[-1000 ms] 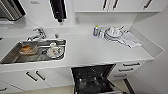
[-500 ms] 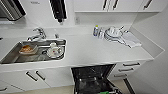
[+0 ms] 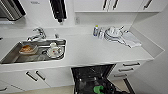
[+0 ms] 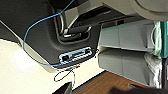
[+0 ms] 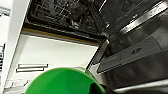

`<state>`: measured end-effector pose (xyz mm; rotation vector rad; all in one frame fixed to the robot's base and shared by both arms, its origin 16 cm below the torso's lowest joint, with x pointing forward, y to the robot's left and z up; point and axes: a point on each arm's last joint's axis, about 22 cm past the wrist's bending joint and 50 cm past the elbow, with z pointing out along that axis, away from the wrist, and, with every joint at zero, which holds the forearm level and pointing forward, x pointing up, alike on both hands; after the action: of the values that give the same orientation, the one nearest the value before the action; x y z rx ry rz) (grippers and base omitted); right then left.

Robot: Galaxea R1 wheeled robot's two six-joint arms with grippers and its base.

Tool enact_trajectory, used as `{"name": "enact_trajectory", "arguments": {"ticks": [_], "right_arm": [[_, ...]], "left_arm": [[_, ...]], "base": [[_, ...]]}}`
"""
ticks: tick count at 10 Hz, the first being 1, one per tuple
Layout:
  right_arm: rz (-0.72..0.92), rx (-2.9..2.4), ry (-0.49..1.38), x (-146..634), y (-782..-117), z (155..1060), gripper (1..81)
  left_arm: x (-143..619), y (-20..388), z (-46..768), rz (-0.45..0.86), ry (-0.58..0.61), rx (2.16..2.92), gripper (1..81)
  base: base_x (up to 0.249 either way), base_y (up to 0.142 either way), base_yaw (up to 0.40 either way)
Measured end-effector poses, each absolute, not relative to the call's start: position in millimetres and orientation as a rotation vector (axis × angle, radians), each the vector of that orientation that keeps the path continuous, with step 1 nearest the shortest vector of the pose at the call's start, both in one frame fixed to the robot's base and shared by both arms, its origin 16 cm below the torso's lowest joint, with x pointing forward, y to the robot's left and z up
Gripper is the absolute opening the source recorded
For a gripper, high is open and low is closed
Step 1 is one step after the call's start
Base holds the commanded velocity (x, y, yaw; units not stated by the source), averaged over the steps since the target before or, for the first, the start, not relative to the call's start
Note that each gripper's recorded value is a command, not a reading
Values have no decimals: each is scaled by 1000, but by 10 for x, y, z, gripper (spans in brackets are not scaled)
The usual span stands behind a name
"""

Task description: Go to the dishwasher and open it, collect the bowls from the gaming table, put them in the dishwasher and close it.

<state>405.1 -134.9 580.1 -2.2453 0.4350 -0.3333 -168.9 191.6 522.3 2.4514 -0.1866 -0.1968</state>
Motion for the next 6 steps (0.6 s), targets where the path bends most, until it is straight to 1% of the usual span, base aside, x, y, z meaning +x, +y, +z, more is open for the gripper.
{"name": "enact_trajectory", "arguments": {"ticks": [1, 2, 4, 6], "right_arm": [[-316, -2233, 454, 4113, -1235, 5815, 811], [-324, -2246, 435, 4177, -1249, 5826, 811], [-311, -2255, 465, 4189, -1339, 5806, 811], [-285, -2264, 501, 4139, -1503, 5823, 811]], "left_arm": [[-1728, 1891, 5199, -201, -190, 2456, 811], [-1765, 1890, 5157, -206, -196, 2466, 811], [-1805, 1872, 5057, -210, -211, 2488, 811], [-1848, 1717, 5023, -216, -197, 2487, 811]], "base": [[0, 0, 0], [0, 0, 0], [0, 0, 0], [0, 0, 0]]}}
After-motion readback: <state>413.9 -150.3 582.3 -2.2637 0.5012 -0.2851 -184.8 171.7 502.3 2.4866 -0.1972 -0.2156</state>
